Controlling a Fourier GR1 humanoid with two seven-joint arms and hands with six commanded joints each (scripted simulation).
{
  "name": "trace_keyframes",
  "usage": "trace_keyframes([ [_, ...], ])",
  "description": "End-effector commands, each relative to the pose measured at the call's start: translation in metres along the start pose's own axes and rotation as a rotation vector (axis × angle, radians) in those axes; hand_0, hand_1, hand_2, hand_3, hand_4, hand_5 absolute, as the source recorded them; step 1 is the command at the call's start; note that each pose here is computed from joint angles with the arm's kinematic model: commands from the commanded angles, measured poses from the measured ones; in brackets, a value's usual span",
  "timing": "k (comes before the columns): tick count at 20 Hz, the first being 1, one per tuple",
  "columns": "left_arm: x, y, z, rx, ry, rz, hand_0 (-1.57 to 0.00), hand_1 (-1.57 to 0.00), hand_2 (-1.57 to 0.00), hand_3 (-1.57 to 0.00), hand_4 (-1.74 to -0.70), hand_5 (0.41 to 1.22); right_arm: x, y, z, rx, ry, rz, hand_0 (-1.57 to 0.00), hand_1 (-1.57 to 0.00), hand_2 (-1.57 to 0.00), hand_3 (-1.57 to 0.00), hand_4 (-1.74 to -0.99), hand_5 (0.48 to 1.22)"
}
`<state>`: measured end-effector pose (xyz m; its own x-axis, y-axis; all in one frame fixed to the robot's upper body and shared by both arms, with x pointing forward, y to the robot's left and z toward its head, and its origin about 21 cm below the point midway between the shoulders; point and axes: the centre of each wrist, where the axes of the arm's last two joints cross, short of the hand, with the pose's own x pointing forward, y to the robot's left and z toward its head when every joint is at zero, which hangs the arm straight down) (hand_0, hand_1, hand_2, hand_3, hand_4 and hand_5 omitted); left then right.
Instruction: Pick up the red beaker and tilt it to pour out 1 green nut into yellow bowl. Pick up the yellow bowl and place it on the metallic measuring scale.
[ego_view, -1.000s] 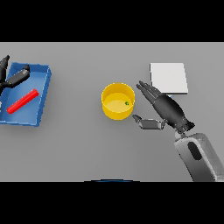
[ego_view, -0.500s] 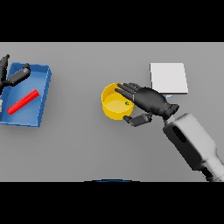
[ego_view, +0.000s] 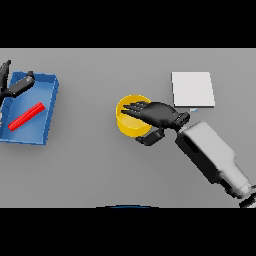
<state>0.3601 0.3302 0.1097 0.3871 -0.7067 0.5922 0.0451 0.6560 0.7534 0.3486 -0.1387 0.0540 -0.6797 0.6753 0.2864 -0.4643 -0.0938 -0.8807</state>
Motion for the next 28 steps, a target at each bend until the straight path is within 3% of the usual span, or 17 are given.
trace_keyframes([
  [1, -0.001, 0.001, 0.000, 0.002, -0.001, -0.004, 0.00, 0.00, 0.00, 0.00, -0.80, 0.734, -0.002, 0.001, -0.003, 0.013, 0.006, 0.007, 0.00, 0.00, 0.00, 0.00, -1.270, 0.678],
  [7, -0.001, 0.003, 0.004, 0.005, 0.004, -0.003, 0.00, 0.00, 0.00, 0.00, -0.80, 0.736, 0.003, -0.003, -0.017, 0.106, 0.032, 0.046, 0.00, 0.00, 0.00, 0.00, -1.306, 0.681],
  [11, -0.004, 0.009, 0.002, 0.008, 0.005, -0.001, 0.00, 0.00, 0.00, 0.00, -0.79, 0.729, 0.005, 0.003, -0.023, 0.141, 0.044, 0.065, 0.00, 0.00, 0.00, -0.01, -1.308, 0.729],
  [13, -0.003, 0.007, 0.002, 0.005, -0.009, -0.003, 0.00, 0.00, 0.00, 0.00, -0.79, 0.725, 0.006, 0.005, -0.023, 0.149, 0.067, 0.077, -0.02, -0.04, -0.07, -0.09, -1.339, 0.784],
  [15, -0.003, 0.006, 0.003, 0.001, -0.007, -0.003, 0.00, 0.00, 0.00, 0.00, -0.79, 0.722, 0.007, 0.004, -0.022, 0.156, 0.061, 0.096, -0.26, -0.24, -0.23, -0.25, -1.387, 0.900],
  [17, -0.001, 0.007, 0.005, 0.003, -0.004, 0.002, 0.00, 0.00, 0.00, 0.00, -0.80, 0.725, 0.007, 0.004, -0.022, 0.176, 0.060, 0.095, -0.72, -0.66, -0.62, -0.47, -1.488, 1.016],
  [20, -0.002, 0.006, 0.004, 0.011, 0.014, 0.002, 0.00, 0.00, 0.00, 0.00, -0.80, 0.728, 0.003, -0.002, -0.023, 0.224, 0.047, 0.076, -1.14, -1.11, -1.09, -0.87, -1.604, 1.116],
  [22, -0.002, 0.010, 0.006, 0.010, 0.000, -0.002, 0.00, 0.00, 0.00, 0.00, -0.80, 0.727, 0.005, -0.003, -0.022, 0.236, 0.050, 0.071, -1.29, -1.27, -1.26, -1.02, -1.649, 1.154],
  [24, -0.005, 0.011, 0.008, 0.008, -0.011, 0.001, 0.00, 0.00, 0.00, 0.00, -0.80, 0.725, 0.002, -0.004, -0.018, 0.232, 0.034, 0.069, -1.39, -1.38, -1.31, -1.14, -1.682, 1.178],
  [28, 0.001, 0.009, 0.007, 0.005, -0.014, 0.010, 0.00, 0.00, 0.00, 0.00, -0.81, 0.725, 0.004, -0.009, -0.015, 0.221, 0.048, 0.070, -1.50, -1.49, -1.45, -1.18, -1.717, 1.203],
])
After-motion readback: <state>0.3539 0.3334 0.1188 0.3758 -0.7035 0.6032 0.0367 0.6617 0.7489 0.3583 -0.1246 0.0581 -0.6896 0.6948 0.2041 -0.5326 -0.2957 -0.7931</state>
